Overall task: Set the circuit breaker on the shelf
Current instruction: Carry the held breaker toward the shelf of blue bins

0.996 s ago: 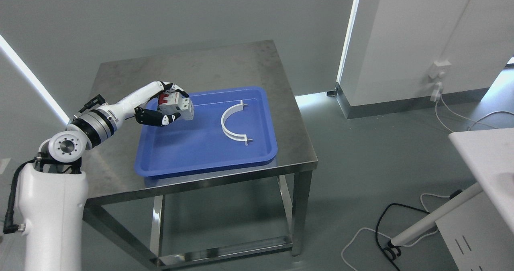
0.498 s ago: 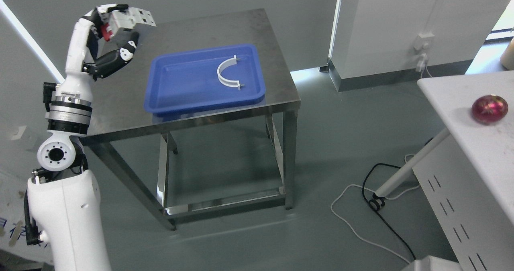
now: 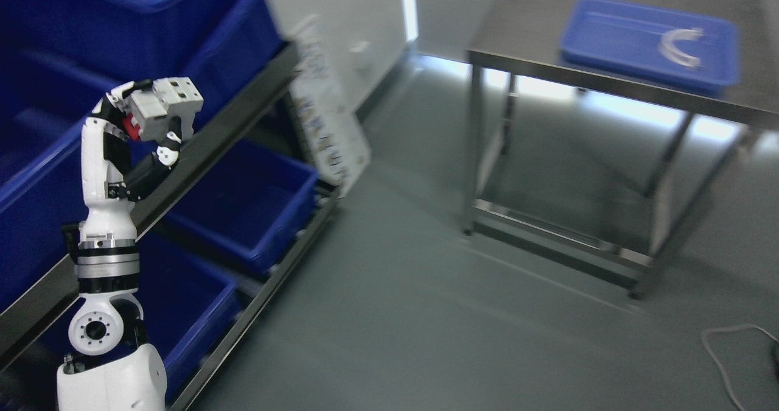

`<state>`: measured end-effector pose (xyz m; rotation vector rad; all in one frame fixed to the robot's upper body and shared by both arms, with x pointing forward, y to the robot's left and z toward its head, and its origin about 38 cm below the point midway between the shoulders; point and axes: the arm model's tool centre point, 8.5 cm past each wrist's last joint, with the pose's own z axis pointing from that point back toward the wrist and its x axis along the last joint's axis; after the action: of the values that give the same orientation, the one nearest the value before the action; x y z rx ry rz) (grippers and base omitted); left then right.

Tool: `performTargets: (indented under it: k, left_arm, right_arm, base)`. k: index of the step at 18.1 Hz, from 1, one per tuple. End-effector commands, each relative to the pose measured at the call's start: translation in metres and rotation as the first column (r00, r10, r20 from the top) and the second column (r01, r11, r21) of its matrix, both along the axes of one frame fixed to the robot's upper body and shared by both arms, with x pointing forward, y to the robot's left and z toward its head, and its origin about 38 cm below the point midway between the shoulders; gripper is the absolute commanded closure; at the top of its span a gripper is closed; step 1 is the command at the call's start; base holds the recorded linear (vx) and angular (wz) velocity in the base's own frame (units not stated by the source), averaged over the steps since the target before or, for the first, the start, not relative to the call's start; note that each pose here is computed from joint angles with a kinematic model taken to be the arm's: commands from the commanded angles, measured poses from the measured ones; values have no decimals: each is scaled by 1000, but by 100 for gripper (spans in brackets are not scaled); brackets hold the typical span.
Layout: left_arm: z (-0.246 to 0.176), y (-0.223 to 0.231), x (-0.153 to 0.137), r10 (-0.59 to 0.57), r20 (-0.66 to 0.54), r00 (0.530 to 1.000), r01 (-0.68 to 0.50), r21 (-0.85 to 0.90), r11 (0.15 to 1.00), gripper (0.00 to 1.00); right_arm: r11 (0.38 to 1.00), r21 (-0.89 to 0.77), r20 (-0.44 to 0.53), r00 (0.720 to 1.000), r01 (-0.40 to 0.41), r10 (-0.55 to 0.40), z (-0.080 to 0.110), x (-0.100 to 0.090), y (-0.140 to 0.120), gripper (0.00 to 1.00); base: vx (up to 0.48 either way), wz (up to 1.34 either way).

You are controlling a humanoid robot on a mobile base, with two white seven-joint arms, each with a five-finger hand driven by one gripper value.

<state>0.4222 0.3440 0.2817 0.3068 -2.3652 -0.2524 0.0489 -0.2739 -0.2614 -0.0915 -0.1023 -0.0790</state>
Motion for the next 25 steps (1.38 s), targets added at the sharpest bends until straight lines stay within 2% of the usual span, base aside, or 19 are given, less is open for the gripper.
performTargets:
  k: [1,4,6,13,16,22,25]
  left_arm:
    - [-6,-54,-40,-176,90,980,152,225,962,88]
    - [-9,-119,-41,-366,115,924,316,314,896,88]
    - [-8,-136,-38,-405,108,908,356,312,881,88]
    - [61,-90,-2,-270,130,954,238,219,946,89]
    - [81,-81,2,-254,141,957,216,243,946,89]
    - [90,-81,4,-252,138,958,215,239,947,89]
    - [111,-75,7,-241,158,958,202,229,952,90]
  right_arm:
    - [1000,-15,-5,1000,-1,0,1,-10,-11,0]
    - [1000,-15,-5,1000,-1,0,1,-10,-11,0]
    - [1000,-15,-5,1000,1,-1,0,-10,-11,0]
    - [1000,-15,-5,1000,-1,0,1,-10,-11,0]
    - [1000,-15,-5,1000,1,-1,0,-10,-11,0]
    - [1000,-15,-5,1000,1,-1,0,-10,-11,0]
    - [1000,-15,-5,1000,1,-1,0,-10,-11,0]
  base:
    - [-542,1827]
    - [-487,1602]
    - [-438,1478]
    - [-225,1101]
    - [-94,424]
    - [-31,162]
    - [10,-10]
